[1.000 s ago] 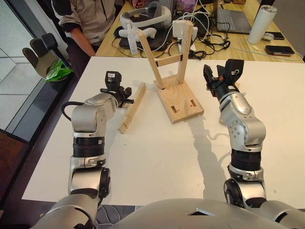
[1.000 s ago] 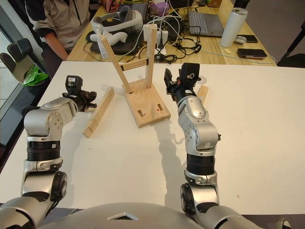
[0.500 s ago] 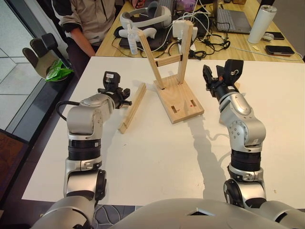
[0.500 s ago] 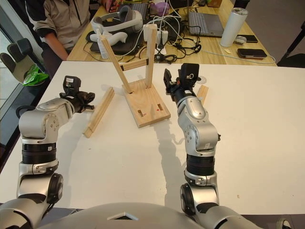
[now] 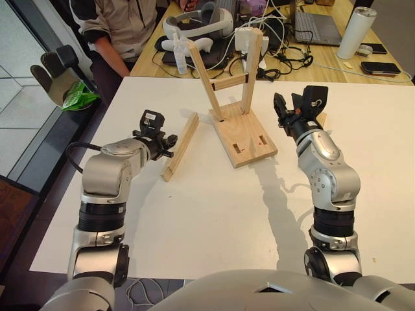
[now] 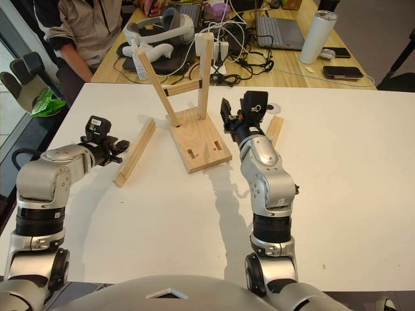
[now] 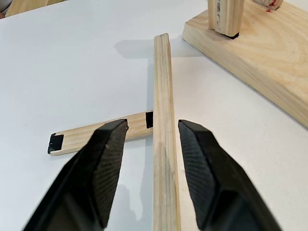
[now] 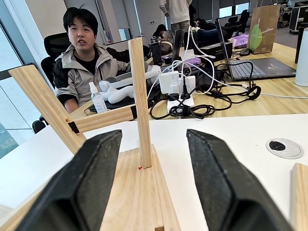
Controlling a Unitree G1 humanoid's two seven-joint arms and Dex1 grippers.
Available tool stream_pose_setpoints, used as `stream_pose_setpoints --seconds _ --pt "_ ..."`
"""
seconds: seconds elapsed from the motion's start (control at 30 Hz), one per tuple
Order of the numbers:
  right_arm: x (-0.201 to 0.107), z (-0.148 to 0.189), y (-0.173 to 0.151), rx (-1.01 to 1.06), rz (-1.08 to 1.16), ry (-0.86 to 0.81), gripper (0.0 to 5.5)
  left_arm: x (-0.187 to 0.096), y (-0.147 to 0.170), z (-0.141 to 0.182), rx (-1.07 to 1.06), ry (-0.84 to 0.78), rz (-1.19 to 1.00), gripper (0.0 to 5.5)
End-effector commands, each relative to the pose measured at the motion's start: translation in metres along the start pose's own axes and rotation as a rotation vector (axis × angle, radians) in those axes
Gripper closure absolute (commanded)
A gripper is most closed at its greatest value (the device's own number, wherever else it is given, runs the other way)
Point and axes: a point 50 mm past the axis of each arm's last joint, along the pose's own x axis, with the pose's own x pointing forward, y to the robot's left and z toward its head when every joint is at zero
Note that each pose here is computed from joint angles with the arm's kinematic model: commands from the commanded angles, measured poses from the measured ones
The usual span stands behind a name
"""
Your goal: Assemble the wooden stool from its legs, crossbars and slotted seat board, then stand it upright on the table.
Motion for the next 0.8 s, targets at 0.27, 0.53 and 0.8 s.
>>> stream_pose_setpoints --seconds 0.27,0.53,0.8 --pt "-0.001 -0.001 -0.002 0.001 -0.011 0.014 3.00 -0.005 0.004 -0.016 0.101 0.099 0.011 3.16" --pt "-0.001 -0.001 -0.002 0.003 -0.013 0.012 3.00 -0.004 0.000 -0.024 0.107 0.134 -0.012 3.16" --pt "-0.001 -0.002 -0.002 0.008 -0.017 0.010 3.00 -0.005 0.000 -0.039 0.107 0.193 -0.024 3.16"
